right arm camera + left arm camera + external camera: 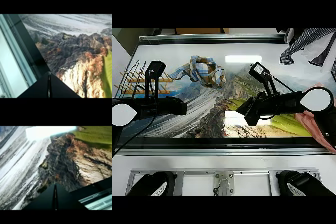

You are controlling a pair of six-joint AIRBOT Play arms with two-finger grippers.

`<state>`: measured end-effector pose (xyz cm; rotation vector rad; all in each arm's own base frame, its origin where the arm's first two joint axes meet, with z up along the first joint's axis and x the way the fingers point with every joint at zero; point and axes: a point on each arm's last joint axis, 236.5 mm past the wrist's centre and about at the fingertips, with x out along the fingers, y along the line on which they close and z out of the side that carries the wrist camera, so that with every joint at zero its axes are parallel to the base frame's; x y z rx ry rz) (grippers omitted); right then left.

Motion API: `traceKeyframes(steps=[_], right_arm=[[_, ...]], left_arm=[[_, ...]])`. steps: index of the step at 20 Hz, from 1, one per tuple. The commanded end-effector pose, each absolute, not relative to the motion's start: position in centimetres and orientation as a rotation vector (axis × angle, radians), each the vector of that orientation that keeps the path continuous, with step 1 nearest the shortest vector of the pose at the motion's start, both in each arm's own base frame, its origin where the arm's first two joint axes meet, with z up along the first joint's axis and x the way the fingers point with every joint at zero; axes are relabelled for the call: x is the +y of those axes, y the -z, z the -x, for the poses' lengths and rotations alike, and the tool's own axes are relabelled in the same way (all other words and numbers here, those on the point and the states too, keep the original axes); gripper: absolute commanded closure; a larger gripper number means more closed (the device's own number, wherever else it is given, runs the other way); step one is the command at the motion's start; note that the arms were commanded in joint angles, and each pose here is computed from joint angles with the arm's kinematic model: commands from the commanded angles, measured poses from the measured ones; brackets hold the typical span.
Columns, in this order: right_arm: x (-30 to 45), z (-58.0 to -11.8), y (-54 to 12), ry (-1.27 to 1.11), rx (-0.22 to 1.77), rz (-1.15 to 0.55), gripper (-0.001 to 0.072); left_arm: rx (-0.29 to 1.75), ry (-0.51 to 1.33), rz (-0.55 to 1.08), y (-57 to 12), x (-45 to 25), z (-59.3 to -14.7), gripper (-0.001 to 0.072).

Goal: Fold the clothes and pants, and hang the long-sleeved shirts on hangers.

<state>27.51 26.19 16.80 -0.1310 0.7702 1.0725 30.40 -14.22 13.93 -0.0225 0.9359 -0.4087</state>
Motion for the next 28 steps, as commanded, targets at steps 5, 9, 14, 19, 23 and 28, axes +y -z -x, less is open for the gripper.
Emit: traceKeyframes(steps=[5,9,14,19,23,28], right_arm=[[26.2,-27.5,-16.8,-1.074,0.771,0.131,0.0691],[26.2,-27.5,-16.7,-1.074,0.771,0.131,0.0691],[26.2,-27.5,-16.8,-1.074,0.771,0.131,0.0691],[26.2,-27.5,-16.8,-1.074,0.771,0.131,0.0691],[26.2,-27.5,-16.8,-1.074,0.771,0.131,0.0691],[26.2,-27.5,-16.8,-1.074,0.771,0.131,0.0691]], left_arm=[[0.895,0.406,0.031,-14.5,-14.3,-31.2,0.0569],[0.646,0.384,0.08,-18.5,-15.1,-36.6,-0.0006],[0.732,0.34,0.093,-13.9,-16.7,-46.5,-0.0006],[0.904,0.335,0.068,-1.1,-20.7,-55.6,-0.0006],[0.936,0.329,0.117,6.5,-23.3,-59.4,-0.0006],[0.915,0.343,0.285,8.6,-26.0,-62.2,-0.0005]])
